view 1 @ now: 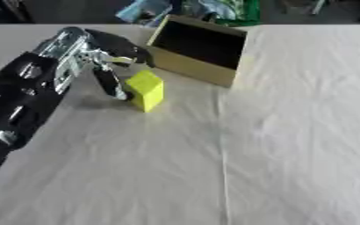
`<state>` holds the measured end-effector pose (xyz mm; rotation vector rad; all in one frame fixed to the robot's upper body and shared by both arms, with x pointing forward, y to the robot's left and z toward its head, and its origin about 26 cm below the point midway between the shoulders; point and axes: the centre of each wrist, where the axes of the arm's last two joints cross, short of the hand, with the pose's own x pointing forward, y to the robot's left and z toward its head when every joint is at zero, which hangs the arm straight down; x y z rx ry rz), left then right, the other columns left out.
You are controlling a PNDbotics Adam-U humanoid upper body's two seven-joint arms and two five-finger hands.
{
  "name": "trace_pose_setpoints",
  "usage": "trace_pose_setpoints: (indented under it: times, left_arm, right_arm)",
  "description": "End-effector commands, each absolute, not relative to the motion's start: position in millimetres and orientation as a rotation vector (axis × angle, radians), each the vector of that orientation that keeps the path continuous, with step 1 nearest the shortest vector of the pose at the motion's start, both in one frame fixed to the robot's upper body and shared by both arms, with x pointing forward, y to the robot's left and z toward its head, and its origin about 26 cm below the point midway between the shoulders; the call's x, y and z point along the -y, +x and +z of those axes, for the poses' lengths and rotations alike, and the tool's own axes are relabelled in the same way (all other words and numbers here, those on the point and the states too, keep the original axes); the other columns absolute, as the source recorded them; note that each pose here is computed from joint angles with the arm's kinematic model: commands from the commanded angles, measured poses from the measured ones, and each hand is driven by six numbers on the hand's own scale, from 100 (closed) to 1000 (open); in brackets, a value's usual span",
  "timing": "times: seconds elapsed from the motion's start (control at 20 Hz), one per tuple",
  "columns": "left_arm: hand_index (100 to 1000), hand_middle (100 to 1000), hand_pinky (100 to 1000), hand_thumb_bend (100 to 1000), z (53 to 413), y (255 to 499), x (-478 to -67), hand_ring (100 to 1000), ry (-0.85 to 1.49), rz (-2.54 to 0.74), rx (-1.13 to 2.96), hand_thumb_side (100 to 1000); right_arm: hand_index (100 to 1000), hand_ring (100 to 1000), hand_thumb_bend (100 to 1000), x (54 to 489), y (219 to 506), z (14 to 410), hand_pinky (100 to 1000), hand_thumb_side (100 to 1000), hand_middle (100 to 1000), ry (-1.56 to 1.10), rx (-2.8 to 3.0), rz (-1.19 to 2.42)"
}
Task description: Pick up objects on the table and place them in the box.
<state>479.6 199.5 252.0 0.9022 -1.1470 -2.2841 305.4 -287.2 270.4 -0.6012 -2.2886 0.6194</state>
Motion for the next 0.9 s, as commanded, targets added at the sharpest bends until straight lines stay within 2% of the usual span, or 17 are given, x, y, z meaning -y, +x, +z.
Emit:
trace_pose_setpoints:
  times: [0.05, 0.2, 0.35, 0.5, 0.7, 0.85, 0.9]
  left_arm:
    - [1000, 997, 931, 395, 278, 473, -203, 957, 0.821, -2.623, 0.884, 415]
    - [1000, 1000, 942, 421, 293, 464, -199, 965, 0.865, -2.633, 0.941, 362]
    - [1000, 1000, 948, 419, 302, 456, -195, 970, 0.896, -2.641, 0.979, 354]
    - [1000, 1000, 952, 402, 304, 454, -194, 973, 0.907, -2.636, 0.984, 373]
    - [1000, 998, 945, 333, 297, 457, -197, 966, 0.858, -2.644, 0.977, 465]
    - [1000, 1000, 944, 316, 293, 459, -198, 968, 0.817, -2.656, 0.986, 469]
    - [1000, 1000, 941, 272, 292, 459, -198, 966, 0.804, -2.658, 0.989, 498]
  right_arm:
    - [804, 824, 100, 290, 301, 283, 732, 401, 706, -0.646, 2.317, 0.638]
    - [804, 824, 100, 290, 301, 283, 732, 400, 705, -0.654, 2.314, 0.641]
    - [804, 824, 100, 290, 301, 284, 732, 401, 705, -0.655, 2.316, 0.643]
    - [805, 824, 100, 290, 301, 284, 732, 401, 704, -0.655, 2.318, 0.644]
    - [805, 824, 100, 290, 301, 285, 732, 400, 704, -0.654, 2.318, 0.645]
    - [805, 824, 100, 289, 301, 285, 732, 401, 704, -0.652, 2.319, 0.646]
    - [805, 824, 100, 289, 301, 285, 732, 401, 704, -0.651, 2.319, 0.647]
